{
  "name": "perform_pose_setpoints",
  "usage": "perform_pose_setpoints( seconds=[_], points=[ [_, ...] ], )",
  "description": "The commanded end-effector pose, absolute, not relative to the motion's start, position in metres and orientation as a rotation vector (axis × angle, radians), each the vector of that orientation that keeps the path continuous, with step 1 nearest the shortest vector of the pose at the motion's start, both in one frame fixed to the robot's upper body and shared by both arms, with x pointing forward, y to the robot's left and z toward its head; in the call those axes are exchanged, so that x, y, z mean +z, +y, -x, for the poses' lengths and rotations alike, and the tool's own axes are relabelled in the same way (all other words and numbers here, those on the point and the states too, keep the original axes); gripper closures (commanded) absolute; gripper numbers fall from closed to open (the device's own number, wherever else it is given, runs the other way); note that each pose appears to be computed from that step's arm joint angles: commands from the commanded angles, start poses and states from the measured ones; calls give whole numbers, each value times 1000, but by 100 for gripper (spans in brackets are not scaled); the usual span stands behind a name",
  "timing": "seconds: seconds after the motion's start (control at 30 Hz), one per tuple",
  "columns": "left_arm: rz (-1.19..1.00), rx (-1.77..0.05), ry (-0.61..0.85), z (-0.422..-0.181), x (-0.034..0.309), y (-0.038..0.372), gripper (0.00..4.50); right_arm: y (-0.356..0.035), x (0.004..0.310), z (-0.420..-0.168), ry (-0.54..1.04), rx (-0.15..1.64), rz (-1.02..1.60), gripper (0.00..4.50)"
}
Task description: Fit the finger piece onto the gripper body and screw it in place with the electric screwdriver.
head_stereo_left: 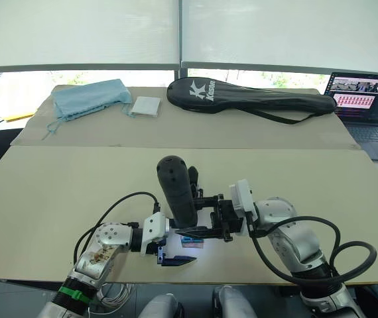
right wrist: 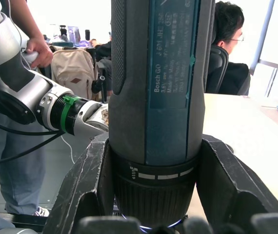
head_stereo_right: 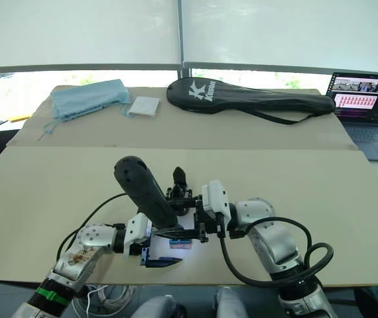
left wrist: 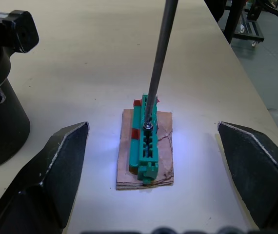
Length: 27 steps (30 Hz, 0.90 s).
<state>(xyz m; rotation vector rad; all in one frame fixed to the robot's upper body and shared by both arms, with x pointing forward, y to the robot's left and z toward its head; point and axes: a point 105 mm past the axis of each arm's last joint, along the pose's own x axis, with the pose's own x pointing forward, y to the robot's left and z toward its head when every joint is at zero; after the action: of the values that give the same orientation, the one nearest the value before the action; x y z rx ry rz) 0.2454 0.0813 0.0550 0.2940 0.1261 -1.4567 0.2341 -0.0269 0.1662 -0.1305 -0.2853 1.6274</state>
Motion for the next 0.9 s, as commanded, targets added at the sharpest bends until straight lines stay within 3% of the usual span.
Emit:
perform_pose_setpoints(
  seconds=[0.03, 0.9],
  points=[
    [-265, -1456, 204, -240, 38, 81, 4, -26, 172, -233, -324, 1630, 148, 258],
    [-257, -1457, 209, -240, 35, 79, 4, -33, 180, -229, -335, 1642, 174, 258]
  ],
)
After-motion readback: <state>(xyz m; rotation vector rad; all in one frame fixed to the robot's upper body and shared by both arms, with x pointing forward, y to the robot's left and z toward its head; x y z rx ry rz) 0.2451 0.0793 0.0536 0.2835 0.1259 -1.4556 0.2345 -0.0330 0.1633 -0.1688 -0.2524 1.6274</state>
